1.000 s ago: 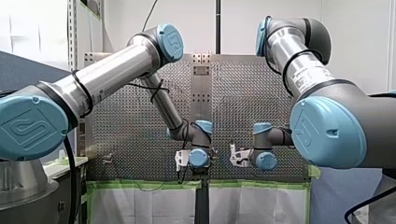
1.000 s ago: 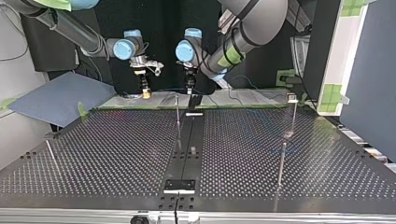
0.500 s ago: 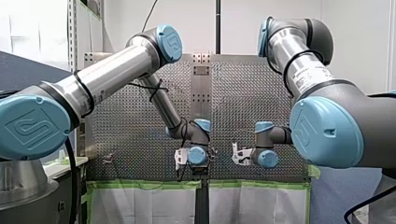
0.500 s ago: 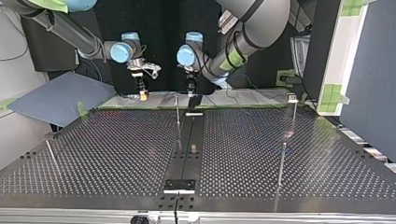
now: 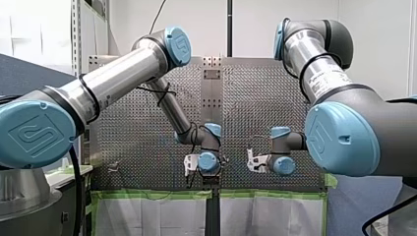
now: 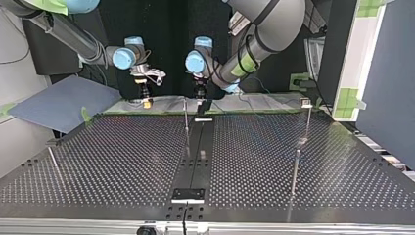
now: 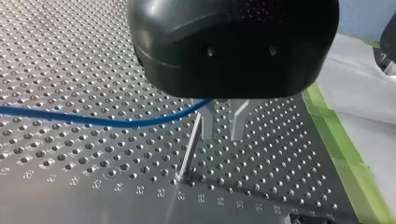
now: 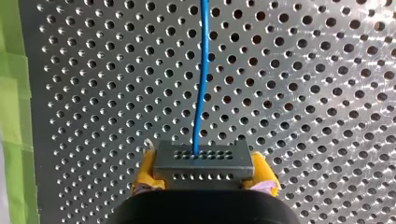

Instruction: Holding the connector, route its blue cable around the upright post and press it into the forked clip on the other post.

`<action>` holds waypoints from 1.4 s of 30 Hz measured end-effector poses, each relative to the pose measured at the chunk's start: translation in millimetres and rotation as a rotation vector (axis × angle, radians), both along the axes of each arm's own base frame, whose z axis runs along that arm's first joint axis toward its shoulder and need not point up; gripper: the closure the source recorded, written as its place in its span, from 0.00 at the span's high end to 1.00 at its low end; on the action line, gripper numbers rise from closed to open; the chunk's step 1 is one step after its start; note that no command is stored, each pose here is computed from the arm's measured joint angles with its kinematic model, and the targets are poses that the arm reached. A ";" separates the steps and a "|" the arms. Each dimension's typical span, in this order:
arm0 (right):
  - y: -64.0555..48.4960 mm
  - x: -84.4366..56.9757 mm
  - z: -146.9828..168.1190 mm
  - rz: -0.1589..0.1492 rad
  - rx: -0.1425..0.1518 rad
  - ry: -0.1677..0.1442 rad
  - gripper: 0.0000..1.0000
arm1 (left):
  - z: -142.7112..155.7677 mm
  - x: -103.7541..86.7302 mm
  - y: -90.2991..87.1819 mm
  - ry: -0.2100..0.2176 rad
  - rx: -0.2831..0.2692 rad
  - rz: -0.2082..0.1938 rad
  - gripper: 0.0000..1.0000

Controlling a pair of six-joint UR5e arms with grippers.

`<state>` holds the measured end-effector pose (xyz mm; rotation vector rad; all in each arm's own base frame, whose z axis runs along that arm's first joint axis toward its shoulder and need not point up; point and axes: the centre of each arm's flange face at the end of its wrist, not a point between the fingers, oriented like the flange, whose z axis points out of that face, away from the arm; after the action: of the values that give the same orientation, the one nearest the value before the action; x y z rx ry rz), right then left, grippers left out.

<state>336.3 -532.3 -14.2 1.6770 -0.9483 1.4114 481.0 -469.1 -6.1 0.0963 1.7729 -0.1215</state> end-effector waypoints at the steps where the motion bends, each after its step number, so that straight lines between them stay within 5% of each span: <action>1: -1.6 -0.2 0.7 -0.001 0.002 0.002 0.00 | 0.3 0.6 0.2 0.000 0.000 0.000 0.20; 29: -19.1 -0.1 9.3 -0.003 -0.005 0.006 0.00 | 15.0 40.1 16.0 0.015 0.022 0.008 0.04; 42: -33.4 -6.0 15.0 -0.024 -0.017 0.001 0.00 | 1.8 52.5 14.7 0.050 0.096 -0.026 0.04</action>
<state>330.2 -565.7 0.7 1.6484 -0.9500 1.3987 533.5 -454.4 -4.3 0.1876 1.8281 -0.0581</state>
